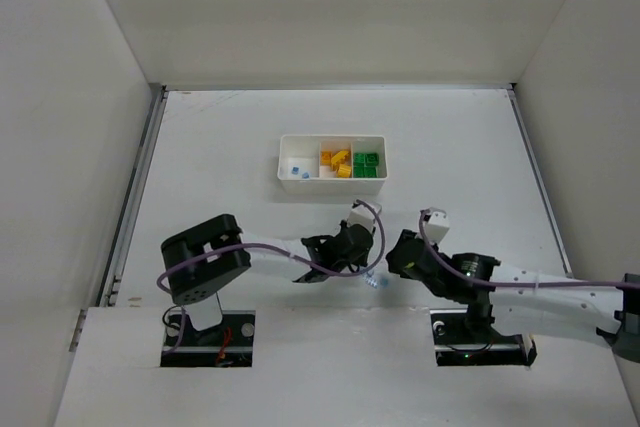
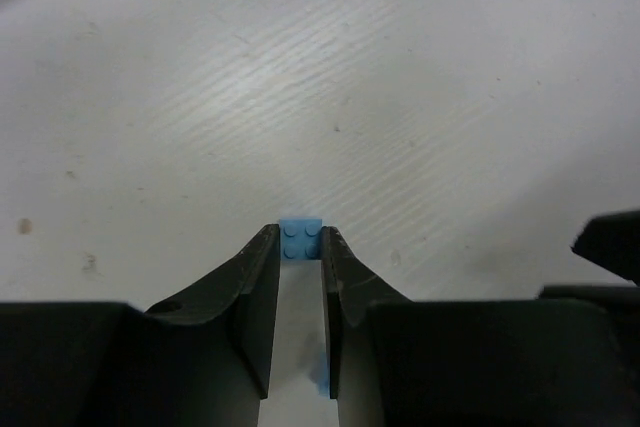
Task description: Sort the legos into containers by color
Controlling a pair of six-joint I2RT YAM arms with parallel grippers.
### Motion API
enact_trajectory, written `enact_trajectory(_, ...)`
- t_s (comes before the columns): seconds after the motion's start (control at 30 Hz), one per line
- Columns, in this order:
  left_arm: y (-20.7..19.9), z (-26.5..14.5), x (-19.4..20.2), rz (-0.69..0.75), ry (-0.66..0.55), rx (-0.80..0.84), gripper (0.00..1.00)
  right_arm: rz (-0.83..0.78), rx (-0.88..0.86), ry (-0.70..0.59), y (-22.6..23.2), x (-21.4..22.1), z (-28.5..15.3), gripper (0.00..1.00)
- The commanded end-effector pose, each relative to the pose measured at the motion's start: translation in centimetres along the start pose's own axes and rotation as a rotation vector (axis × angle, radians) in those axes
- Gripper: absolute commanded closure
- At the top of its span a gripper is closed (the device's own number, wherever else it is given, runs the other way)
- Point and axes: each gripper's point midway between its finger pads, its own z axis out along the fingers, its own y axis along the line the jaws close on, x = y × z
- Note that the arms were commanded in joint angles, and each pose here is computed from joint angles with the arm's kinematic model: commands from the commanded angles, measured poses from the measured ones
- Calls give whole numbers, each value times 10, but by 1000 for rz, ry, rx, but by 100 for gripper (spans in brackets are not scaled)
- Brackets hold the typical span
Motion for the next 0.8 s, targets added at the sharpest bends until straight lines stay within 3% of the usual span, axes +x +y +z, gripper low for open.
enact_trajectory(0.0, 15, -16, -47, -81, -125, -11, 87, -46, 51, 81, -4, 20, -2, 55)
enact_trajectory(0.07, 25, -26, -62, -117, -162, -11, 87, -78, 44, 127, 3, 36, 1, 49)
enact_trajectory(0.27, 58, -54, -94, -186, -258, -31, 85, -85, 45, 175, 16, 60, 4, 49)
enact_trajectory(0.53, 77, -69, -92, -219, -284, -44, 85, -101, 100, 231, 13, 79, 11, 56)
enact_trajectory(0.77, 79, -71, -90, -227, -291, -42, 84, -106, 118, 226, 10, 79, 15, 68)
